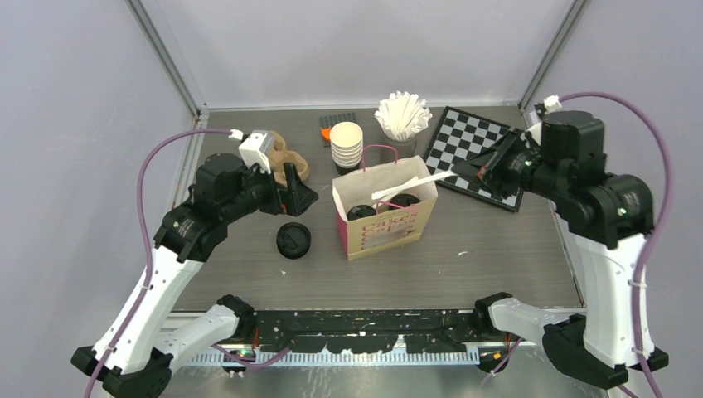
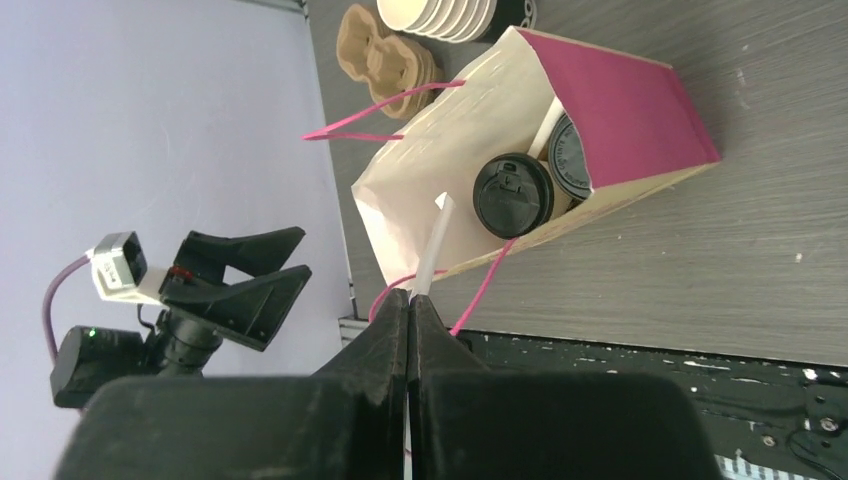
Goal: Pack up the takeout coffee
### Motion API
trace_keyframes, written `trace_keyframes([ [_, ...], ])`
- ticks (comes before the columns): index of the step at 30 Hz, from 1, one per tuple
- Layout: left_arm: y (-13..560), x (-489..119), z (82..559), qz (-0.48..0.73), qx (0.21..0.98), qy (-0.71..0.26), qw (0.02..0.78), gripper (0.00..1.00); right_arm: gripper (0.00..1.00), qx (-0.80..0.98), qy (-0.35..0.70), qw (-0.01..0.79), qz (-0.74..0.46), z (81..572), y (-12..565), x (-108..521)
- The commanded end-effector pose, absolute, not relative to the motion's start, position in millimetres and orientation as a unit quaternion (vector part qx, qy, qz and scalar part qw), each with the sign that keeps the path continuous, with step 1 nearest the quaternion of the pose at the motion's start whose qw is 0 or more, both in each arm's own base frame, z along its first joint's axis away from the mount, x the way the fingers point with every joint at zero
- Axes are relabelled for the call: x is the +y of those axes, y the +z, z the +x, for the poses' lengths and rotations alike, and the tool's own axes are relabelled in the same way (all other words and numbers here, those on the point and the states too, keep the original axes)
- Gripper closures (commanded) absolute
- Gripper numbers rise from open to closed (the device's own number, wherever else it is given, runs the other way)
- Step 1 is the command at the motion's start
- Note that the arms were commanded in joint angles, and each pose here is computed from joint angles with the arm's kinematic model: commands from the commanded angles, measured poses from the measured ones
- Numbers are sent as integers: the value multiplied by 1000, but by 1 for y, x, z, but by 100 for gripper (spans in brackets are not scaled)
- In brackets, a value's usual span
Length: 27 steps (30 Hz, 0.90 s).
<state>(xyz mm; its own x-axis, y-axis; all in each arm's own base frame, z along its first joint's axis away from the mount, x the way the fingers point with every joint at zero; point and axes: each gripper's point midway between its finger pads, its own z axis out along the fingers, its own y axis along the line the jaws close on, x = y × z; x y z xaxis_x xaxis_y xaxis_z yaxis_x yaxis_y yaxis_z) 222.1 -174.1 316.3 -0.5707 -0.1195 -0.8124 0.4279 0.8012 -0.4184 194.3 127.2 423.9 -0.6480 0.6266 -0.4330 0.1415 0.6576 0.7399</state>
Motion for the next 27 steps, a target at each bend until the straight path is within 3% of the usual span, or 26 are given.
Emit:
trace_keyframes([
  [1, 335, -170, 218, 94, 817, -308, 479, 4, 100, 821, 399, 348, 212, 224, 425, 152],
  [10, 333, -167, 218, 91, 818, -304, 480, 4, 97, 830, 418, 315, 192, 279, 386, 182],
  [12, 336, -168, 219, 91, 816, -305, 483, 4, 87, 846, 399, 305, 179, 286, 374, 184],
  [15, 341, -165, 220, 91, 815, -298, 489, 4, 63, 872, 348, 306, 161, 285, 366, 172],
  [19, 353, -164, 222, 91, 807, -296, 503, 4, 23, 895, 277, 324, 133, 271, 367, 147],
  [27, 401, -160, 233, 75, 778, -295, 549, 5, 14, 893, 181, 399, 102, 249, 379, 100],
])
